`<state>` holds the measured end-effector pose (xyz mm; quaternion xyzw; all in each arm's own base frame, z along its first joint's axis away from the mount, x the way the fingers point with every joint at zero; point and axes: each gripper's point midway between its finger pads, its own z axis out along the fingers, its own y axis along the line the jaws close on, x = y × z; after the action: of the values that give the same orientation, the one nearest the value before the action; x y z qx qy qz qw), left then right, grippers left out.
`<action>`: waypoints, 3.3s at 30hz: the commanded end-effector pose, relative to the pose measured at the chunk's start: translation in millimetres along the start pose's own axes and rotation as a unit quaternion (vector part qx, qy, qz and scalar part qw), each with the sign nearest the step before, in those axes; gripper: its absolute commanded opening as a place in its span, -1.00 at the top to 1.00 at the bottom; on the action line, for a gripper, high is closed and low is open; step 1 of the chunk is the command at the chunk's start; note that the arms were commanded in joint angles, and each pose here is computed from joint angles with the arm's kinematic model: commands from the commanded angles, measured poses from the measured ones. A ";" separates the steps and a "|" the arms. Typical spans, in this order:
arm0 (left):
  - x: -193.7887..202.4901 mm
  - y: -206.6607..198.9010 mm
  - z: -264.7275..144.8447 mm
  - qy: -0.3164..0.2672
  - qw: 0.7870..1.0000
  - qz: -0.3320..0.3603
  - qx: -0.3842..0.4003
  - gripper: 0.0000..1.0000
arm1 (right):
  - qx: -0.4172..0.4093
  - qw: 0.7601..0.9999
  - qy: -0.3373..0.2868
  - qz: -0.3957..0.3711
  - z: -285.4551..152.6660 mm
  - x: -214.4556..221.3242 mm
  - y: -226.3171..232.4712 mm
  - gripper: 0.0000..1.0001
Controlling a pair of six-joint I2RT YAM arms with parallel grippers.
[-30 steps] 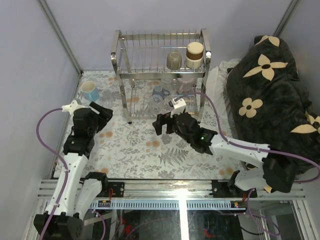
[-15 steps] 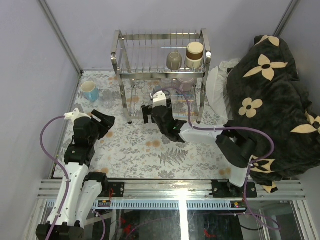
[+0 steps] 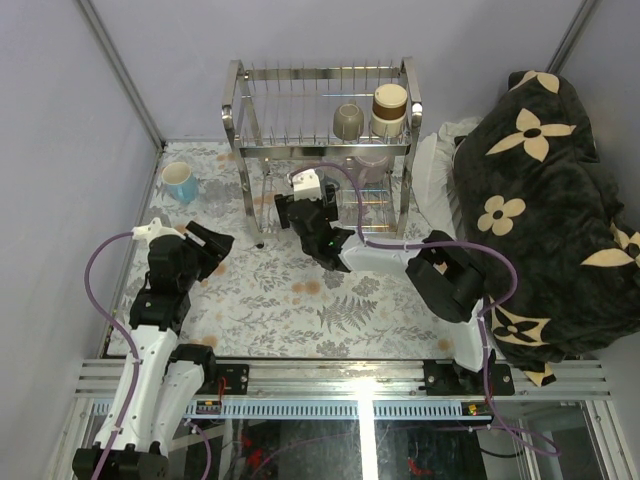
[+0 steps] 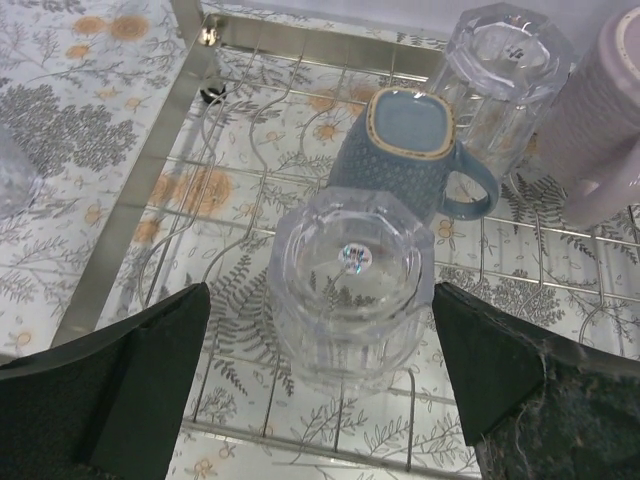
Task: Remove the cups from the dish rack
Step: Unload the cup from the dish rack, then place the cup at the center of the board.
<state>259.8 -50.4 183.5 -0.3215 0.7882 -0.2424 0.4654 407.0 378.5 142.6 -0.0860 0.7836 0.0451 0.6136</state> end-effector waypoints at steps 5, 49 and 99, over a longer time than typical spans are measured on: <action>0.5 -8.4 0.3 0.002 1.000 0.009 0.023 -0.37 | 0.047 0.998 -0.024 0.028 20.6 -19.0 -20.8 -0.98; 3.7 -5.0 2.6 0.006 1.000 0.008 0.020 -0.38 | 0.033 0.997 -0.020 0.060 10.1 -19.1 -35.8 1.00; 98.2 -156.4 -112.4 0.191 0.843 -0.014 0.502 -0.38 | -0.502 0.806 -0.156 0.272 -263.2 -138.5 12.4 1.00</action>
<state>174.3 -210.9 275.8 -0.0257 0.6487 -0.6570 0.3831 194.0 353.3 269.8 -0.1615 0.6212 0.5552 0.5290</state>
